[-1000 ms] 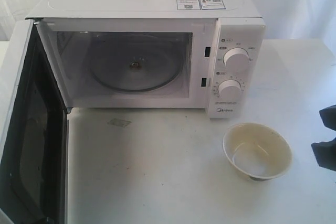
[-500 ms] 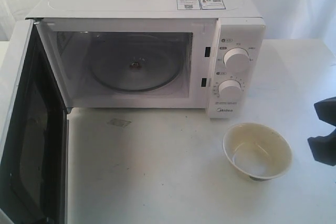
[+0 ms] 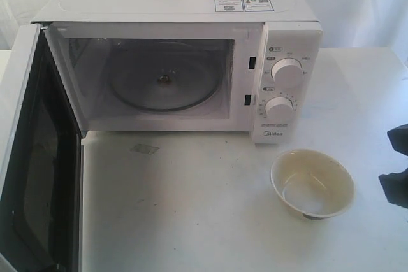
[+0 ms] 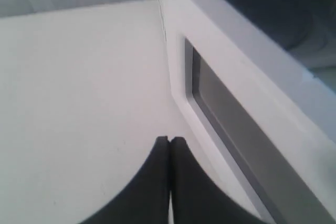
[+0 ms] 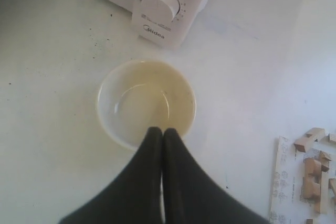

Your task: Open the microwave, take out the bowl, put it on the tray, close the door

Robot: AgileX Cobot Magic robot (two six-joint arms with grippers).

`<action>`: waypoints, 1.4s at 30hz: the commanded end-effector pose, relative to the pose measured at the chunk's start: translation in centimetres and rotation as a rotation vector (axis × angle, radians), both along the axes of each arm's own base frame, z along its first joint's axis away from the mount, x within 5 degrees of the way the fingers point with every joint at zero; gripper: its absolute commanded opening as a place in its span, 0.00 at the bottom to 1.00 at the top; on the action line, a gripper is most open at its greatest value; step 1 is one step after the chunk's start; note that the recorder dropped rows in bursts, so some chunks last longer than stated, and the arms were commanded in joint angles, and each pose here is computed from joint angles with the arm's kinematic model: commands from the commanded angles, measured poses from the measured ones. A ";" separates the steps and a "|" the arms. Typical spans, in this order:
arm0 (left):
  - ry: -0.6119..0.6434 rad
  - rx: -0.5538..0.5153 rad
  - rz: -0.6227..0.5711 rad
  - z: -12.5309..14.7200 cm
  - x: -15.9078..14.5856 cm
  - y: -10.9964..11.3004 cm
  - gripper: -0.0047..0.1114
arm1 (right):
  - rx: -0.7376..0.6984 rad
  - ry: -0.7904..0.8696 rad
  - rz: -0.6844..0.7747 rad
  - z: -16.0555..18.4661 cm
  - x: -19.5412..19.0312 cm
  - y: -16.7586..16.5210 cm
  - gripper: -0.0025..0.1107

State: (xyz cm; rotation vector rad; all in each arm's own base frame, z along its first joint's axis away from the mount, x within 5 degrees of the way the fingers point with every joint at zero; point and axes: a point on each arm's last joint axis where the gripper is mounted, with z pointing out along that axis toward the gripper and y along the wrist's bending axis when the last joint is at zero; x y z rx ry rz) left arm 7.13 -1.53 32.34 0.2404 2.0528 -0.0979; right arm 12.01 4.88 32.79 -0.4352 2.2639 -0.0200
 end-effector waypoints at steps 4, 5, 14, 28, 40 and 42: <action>0.070 -0.002 -0.012 -0.4 0.6 -0.1 0.04 | -0.031 0.012 -0.006 -0.1 -0.2 -0.3 0.02; 0.066 -0.003 -0.012 -0.3 0.6 -0.1 0.04 | -0.035 0.019 -0.009 -0.1 -0.2 -0.4 0.02; 0.051 -0.048 -0.017 -0.1 0.7 -0.4 0.04 | -0.035 0.019 -0.009 -0.1 -0.2 -0.4 0.02; 0.468 0.045 -0.115 4.9 4.0 -0.8 0.04 | -0.019 -0.002 0.002 0.0 -0.1 -0.2 0.02; 0.911 -0.106 -0.047 0.7 10.1 -1.7 0.04 | -0.034 0.026 -0.011 -0.2 -0.3 -0.4 0.02; 0.915 -0.154 -0.108 0.7 10.3 -2.4 0.04 | -0.033 0.027 -0.011 -0.2 -0.3 -0.3 0.02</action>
